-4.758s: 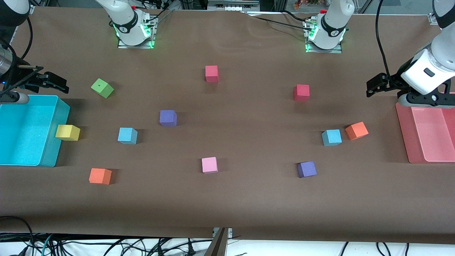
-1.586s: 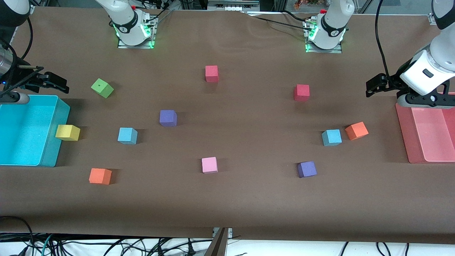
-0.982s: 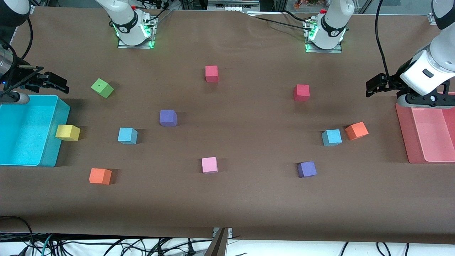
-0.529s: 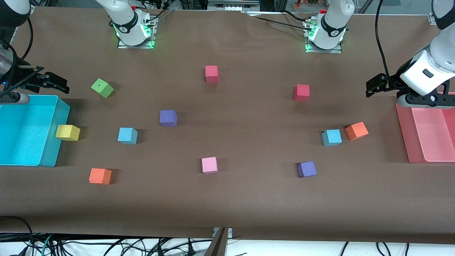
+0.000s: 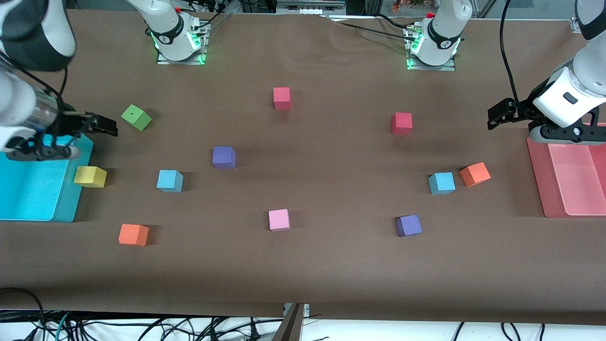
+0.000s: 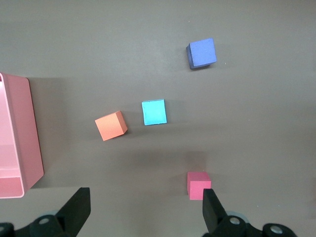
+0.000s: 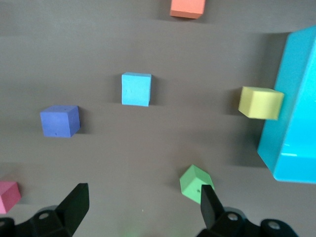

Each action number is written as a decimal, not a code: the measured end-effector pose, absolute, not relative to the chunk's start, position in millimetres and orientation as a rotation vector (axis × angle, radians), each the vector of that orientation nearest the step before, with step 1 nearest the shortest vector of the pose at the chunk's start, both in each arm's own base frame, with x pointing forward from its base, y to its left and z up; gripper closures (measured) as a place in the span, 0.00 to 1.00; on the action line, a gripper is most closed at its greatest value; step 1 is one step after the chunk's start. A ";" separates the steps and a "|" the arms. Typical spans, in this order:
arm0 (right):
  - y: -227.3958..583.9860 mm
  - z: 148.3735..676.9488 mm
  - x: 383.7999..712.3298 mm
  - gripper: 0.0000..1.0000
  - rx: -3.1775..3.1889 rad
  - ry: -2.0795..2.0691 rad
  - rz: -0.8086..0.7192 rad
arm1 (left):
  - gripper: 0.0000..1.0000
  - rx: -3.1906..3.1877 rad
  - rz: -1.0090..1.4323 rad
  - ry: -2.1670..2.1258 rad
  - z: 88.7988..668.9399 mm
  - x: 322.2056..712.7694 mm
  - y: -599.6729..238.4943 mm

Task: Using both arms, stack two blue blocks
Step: 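Reach the right gripper to the light blue cube beside the yellow block and grasp it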

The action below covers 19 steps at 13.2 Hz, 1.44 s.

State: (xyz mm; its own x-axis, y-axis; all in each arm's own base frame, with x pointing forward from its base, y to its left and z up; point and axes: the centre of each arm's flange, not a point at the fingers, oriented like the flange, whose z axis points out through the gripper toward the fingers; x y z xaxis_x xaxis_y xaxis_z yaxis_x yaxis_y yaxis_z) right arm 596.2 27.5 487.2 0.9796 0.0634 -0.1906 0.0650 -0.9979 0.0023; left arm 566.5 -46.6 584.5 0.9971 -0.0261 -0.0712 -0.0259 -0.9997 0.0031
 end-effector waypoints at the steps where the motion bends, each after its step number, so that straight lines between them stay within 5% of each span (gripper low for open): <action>1: 33.5 468.9 604.4 0.00 3.116 0.116 -0.304 | 0.00 3.137 -0.112 -0.040 584.3 566.6 -46.4; 7: 57.8 357.5 639.9 0.00 3.121 0.062 -0.260 | 0.00 3.137 -0.102 -0.038 583.4 567.8 -45.5; 19: 63.9 234.4 610.2 0.00 3.130 0.053 -0.217 | 0.00 3.138 -0.106 -0.033 580.2 568.9 -44.2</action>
State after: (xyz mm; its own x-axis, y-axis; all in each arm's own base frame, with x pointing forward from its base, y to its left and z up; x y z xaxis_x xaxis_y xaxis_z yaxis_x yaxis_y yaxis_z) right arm 610.2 63.9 234.4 0.9899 0.0335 -0.1378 0.0341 -0.9994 0.0016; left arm 568.9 -44.2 580.2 0.9975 -0.0213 -0.0672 -0.0212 -0.9998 0.0028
